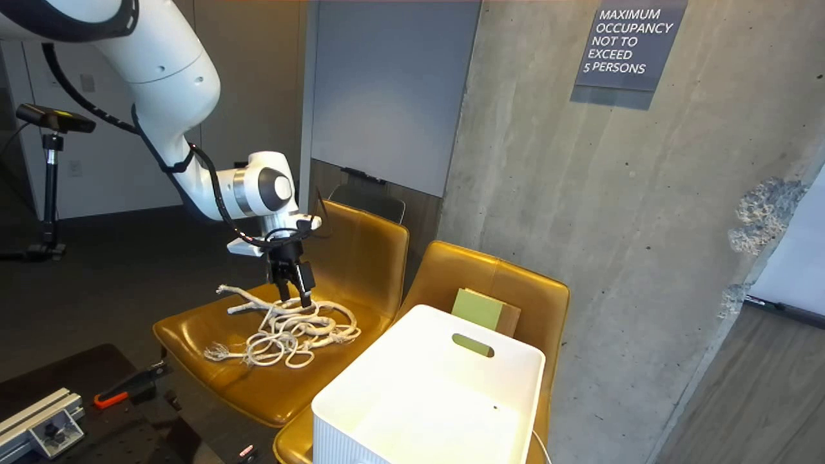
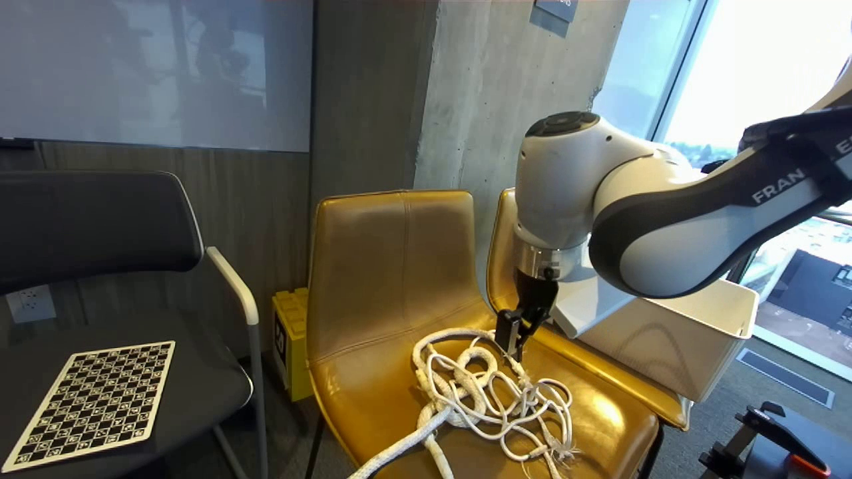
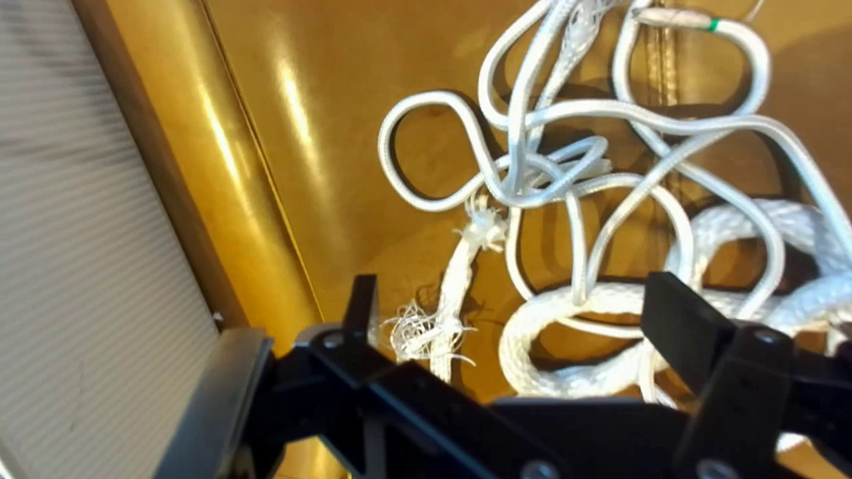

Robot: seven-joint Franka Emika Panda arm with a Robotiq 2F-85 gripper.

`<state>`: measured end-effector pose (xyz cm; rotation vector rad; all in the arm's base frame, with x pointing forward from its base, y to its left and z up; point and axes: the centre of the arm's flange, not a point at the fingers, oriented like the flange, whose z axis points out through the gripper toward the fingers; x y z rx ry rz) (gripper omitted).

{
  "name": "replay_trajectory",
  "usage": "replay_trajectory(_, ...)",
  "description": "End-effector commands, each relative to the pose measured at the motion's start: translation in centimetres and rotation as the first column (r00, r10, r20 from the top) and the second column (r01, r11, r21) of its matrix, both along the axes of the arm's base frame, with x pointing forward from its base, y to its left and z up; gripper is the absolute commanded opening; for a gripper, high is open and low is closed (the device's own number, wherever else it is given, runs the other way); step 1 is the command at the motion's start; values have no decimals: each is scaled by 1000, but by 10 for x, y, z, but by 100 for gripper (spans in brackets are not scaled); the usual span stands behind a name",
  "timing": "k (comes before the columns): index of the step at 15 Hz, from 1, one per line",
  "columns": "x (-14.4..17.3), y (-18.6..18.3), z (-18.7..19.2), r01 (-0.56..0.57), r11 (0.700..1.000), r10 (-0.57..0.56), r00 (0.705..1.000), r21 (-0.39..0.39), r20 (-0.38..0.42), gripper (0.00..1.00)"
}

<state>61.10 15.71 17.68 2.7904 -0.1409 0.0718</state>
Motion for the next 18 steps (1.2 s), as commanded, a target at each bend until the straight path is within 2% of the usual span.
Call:
replay_trajectory(1, -1, -2, 17, 7, 1000, -7, 1000, -11, -15, 100)
replay_trajectory(6, -11, -9, -2, 22, 999, -23, 998, -24, -56, 100)
replay_trajectory(12, -28, -14, -41, 25, 999, -29, 992, -40, -122, 100)
replay_trajectory(13, -30, -13, -46, 24, 999, -29, 991, -42, -130, 96)
replay_trajectory(14, -32, -13, -49, 22, 999, -28, 990, -42, -138, 78)
replay_trajectory(15, -34, -12, -52, 23, 999, -29, 989, -43, -144, 71)
replay_trajectory(16, -35, -12, -55, 22, 999, -28, 988, -43, -149, 69)
replay_trajectory(18, -36, -12, -58, 22, 999, -28, 988, -43, -155, 55)
